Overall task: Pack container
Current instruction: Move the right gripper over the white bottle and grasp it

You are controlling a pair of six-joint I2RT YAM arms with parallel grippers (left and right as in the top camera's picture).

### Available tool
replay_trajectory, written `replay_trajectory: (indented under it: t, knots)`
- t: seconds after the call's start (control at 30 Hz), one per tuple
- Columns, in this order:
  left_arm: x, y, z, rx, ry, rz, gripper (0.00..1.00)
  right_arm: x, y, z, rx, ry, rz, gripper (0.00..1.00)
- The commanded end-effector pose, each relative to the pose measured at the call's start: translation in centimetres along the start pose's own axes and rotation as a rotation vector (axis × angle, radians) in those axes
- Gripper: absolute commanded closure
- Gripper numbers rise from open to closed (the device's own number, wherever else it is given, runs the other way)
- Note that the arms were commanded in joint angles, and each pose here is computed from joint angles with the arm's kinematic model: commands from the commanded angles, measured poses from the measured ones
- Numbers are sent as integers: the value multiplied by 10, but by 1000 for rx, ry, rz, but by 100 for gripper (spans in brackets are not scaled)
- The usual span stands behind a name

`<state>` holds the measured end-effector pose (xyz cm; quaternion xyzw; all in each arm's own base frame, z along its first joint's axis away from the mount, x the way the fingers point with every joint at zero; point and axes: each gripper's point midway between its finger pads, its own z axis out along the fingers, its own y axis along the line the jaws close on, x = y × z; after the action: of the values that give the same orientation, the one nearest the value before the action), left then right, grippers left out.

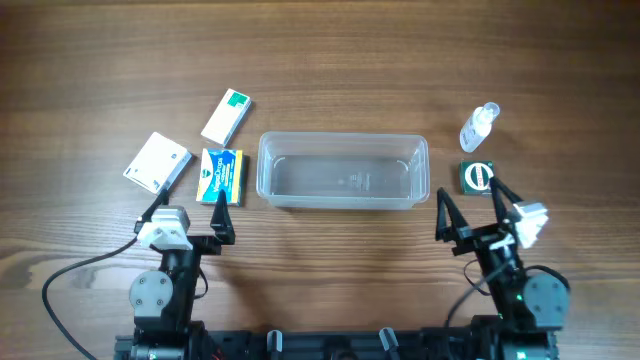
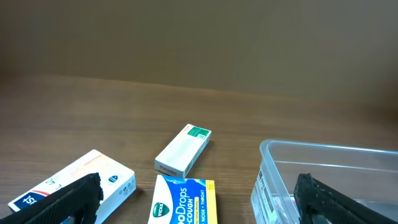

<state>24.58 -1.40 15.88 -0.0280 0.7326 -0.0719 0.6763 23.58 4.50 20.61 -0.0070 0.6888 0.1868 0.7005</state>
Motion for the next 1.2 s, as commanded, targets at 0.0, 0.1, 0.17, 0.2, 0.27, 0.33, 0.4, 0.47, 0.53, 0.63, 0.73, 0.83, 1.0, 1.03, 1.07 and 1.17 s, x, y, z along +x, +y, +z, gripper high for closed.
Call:
replay_trajectory:
  t: [0.0,0.1,0.17,0.2,0.27,0.33,0.4,0.47,0.53,0.63,0.73,0.83,1.0,1.03,1.07,1.17]
  knots:
    - [2,-4,0,21,2,-10,0,-70,21,-15,-13,-108,-4,0]
    - [2,-4,0,21,2,-10,0,-87,17,-20,51,-83,6,0]
    - [2,-4,0,21,2,-10,0,-98,14,-18,98,-32,18,0]
    - [2,-4,0,21,2,-10,0,-100,13,-16,105,-13,19,0]
    - [2,-4,0,21,2,-10,0,-105,12,-9,123,54,9,0]
    - [2,-4,0,21,2,-10,0,-108,2,2,193,169,4,0]
    - [2,-4,0,21,2,-10,0,-111,-11,10,283,262,17,0]
    - [2,-4,0,21,2,-10,0,-114,-26,22,368,363,21,0]
    - [2,-4,0,21,2,-10,0,-114,-39,39,421,476,-24,0]
    - [3,-4,0,21,2,-10,0,-108,-61,66,477,621,-96,0]
    - [2,-4,0,21,2,-10,0,-90,-86,98,482,768,-175,0]
    - [2,-4,0,21,2,-10,0,-67,-104,121,478,837,-225,0]
    - [2,-4,0,21,2,-10,0,-30,-123,141,455,931,-278,0]
    - [2,-4,0,21,2,-10,0,-25,-125,143,454,941,-266,0]
    - [2,-4,0,21,2,-10,0,-18,-127,143,464,957,-243,0]
    - [2,-4,0,21,2,-10,0,-1,-132,144,462,1000,-243,0]
